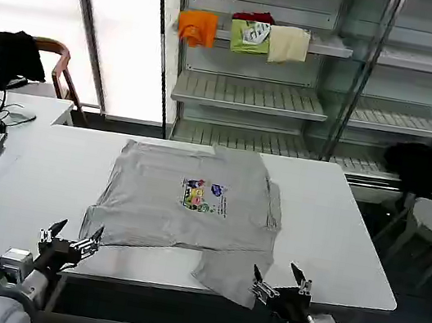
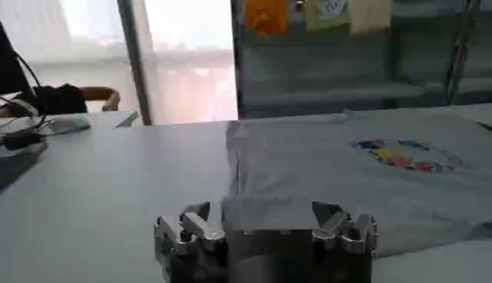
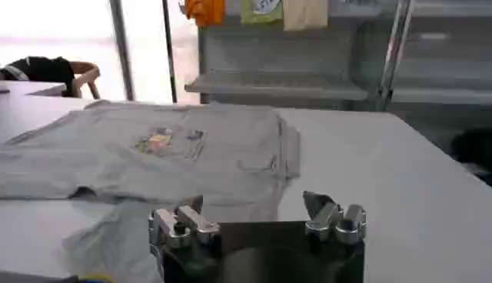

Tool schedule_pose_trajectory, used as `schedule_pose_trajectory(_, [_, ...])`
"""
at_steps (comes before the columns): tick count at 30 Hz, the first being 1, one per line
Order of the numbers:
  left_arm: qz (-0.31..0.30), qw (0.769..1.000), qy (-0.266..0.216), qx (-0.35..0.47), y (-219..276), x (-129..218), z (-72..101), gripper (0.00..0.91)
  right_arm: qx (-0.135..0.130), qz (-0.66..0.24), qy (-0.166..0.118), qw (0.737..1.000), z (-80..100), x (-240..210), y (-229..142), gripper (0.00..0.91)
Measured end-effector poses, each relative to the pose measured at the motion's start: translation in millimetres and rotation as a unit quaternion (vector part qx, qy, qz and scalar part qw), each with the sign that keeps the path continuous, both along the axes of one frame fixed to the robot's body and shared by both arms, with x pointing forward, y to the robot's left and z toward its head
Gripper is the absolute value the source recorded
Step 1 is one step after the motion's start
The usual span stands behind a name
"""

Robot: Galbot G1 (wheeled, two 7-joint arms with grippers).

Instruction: Fold and organize the clothes.

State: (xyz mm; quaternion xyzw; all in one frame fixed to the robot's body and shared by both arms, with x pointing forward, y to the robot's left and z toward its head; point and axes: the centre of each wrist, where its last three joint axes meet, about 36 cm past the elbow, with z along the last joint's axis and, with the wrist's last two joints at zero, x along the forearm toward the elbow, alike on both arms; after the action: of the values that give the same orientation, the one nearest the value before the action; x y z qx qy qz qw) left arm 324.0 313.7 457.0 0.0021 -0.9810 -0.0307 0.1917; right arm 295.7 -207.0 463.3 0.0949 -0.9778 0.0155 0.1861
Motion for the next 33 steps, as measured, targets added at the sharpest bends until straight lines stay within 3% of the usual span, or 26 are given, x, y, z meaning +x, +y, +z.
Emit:
schedule_pose_trajectory(9, [0.007, 1.000, 0.025, 0.012, 1.3, -0.4, -15.3, 0.907, -0.008, 0.004, 0.020, 1.000, -13.9, -0.5, 5.7, 0.897])
schedule_pose_trajectory(10, [0.007, 1.000, 0.027, 0.012, 1.1, 0.2, -17.2, 0.907, -0.008, 0.004, 0.022, 1.000, -15.5, -0.1, 6.6, 0.695])
schedule_pose_trajectory(11, [0.007, 0.999, 0.029, 0.012, 0.8, 0.7, -18.8, 0.907, -0.008, 0.005, 0.024, 1.000, -17.4, 0.4, 7.7, 0.615])
schedule_pose_trajectory(12, [0.008, 0.999, 0.031, 0.012, 0.7, 1.1, -20.3, 0.907, -0.009, 0.005, 0.026, 1.000, -19.0, 0.9, 8.4, 0.433])
schedule_pose_trajectory(14, [0.008, 0.999, 0.034, 0.011, 0.4, 2.5, -23.2, 0.867, -0.010, 0.006, 0.030, 0.999, -22.1, 1.9, 9.8, 0.222])
schedule_pose_trajectory(17, [0.010, 0.999, 0.037, 0.010, 0.5, 4.7, -26.8, 0.756, -0.011, 0.007, 0.034, 0.999, -26.7, 3.9, 11.7, 0.040])
schedule_pose_trajectory(18, [0.010, 0.999, 0.038, 0.010, 0.5, 5.5, -28.1, 0.605, -0.011, 0.007, 0.036, 0.999, -28.0, 4.5, 12.4, 0.000])
schedule_pose_trajectory(19, [0.011, 0.999, 0.039, 0.009, 0.4, 6.2, -29.1, 0.504, -0.011, 0.007, 0.037, 0.999, -29.2, 5.0, 12.9, 0.000])
schedule_pose_trajectory(20, [0.011, 0.999, 0.040, 0.009, 0.3, 6.8, -30.1, 0.151, -0.011, 0.008, 0.038, 0.999, -30.2, 5.7, 13.1, 0.000])
schedule_pose_trajectory(22, [0.011, 0.999, 0.043, 0.009, 0.9, 7.9, -32.5, 0.010, -0.011, 0.008, 0.039, 0.999, -31.6, 6.7, 13.3, 0.000])
schedule_pose_trajectory(33, [0.004, 0.999, 0.043, 0.007, 1.9, 9.5, -35.7, 0.000, -0.002, 0.003, 0.037, 0.999, -32.9, 8.6, 14.6, 0.000])
